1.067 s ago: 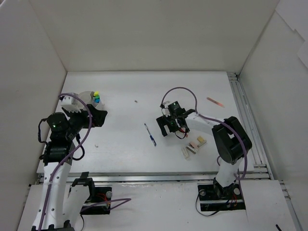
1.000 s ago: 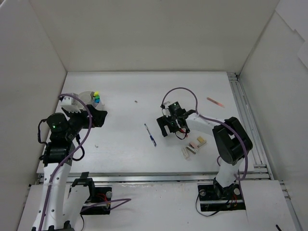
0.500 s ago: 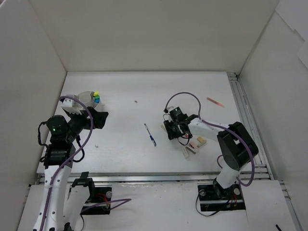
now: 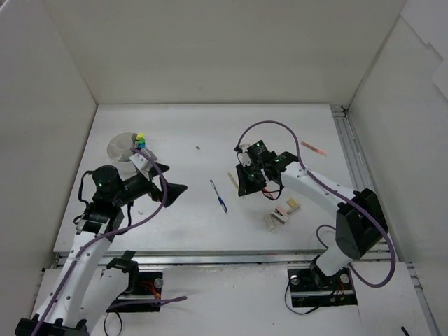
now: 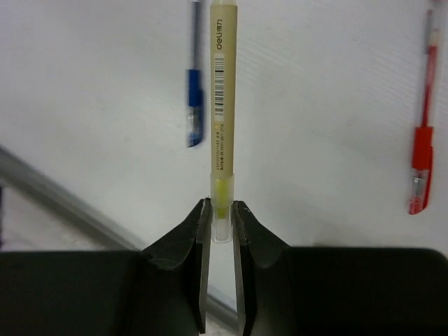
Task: Sort the stationery into containers
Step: Pick up the pen from the center of the board.
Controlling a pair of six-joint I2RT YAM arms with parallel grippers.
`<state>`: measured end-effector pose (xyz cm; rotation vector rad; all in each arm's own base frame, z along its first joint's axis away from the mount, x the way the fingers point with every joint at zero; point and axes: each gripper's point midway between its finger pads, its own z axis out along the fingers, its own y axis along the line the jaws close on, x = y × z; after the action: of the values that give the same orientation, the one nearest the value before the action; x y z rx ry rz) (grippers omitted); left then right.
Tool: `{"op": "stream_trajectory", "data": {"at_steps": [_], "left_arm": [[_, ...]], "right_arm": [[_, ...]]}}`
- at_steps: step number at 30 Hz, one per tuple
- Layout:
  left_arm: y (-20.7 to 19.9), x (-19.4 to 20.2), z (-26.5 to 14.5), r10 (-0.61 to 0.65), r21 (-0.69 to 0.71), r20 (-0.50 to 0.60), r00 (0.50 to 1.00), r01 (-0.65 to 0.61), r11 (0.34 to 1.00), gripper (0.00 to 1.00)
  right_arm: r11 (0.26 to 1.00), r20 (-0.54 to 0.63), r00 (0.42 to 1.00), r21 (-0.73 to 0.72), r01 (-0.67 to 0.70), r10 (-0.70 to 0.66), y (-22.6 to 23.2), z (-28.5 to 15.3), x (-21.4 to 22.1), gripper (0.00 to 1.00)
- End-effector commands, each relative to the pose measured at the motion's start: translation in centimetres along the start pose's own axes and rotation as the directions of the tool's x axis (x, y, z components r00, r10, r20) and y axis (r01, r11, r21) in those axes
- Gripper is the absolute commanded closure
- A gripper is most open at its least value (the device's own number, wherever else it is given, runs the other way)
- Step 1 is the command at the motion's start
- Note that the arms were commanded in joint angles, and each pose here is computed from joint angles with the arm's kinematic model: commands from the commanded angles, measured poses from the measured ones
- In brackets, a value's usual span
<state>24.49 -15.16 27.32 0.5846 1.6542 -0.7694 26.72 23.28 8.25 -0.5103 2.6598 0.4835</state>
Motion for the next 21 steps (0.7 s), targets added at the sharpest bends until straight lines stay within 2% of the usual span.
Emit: {"op": "stream_trajectory", "data": {"at_steps": [1,2,4,6,11,14,21], "left_arm": [[-4.3,-0.3,1.7,0.251,0.226,0.026,0.968,-0.250,0.941,0.01],[-4.7,0.0,2.2,0.307,0.245,0.026,0.951,-0.304,0.921,0.01],[-6.8,1.0,3.2,0.349,0.319,0.001,0.937,-0.331,0.888,0.01],[-7.0,1.3,4.1,0.403,0.315,-0.011,0.915,-0.380,0.870,0.01],[-9.4,2.5,6.3,0.489,0.397,-0.036,0.871,-0.436,0.807,0.01],[-10.3,3.2,7.6,0.530,0.408,-0.068,0.845,-0.462,0.788,0.01],[-11.0,4.3,9.1,0.595,0.404,-0.109,0.796,-0.512,0.758,0.04]], "right_arm": [[0.963,-0.071,0.997,-0.263,-0.060,0.042,5.1,-5.0,-0.2,1.00],[0.933,-0.120,0.989,-0.337,-0.123,0.086,6.4,-5.9,0.1,1.00],[0.891,-0.165,0.981,-0.424,-0.163,0.100,7.9,-7.3,0.0,1.00],[0.837,-0.235,0.964,-0.499,-0.227,0.122,9.5,-9.0,0.2,1.00],[0.747,-0.345,0.929,-0.581,-0.324,0.135,12.0,-11.5,0.5,1.00],[0.713,-0.384,0.914,-0.605,-0.356,0.131,12.9,-12.3,0.6,1.00],[0.699,-0.396,0.910,-0.616,-0.365,0.126,13.9,-13.4,0.6,1.00]]}}
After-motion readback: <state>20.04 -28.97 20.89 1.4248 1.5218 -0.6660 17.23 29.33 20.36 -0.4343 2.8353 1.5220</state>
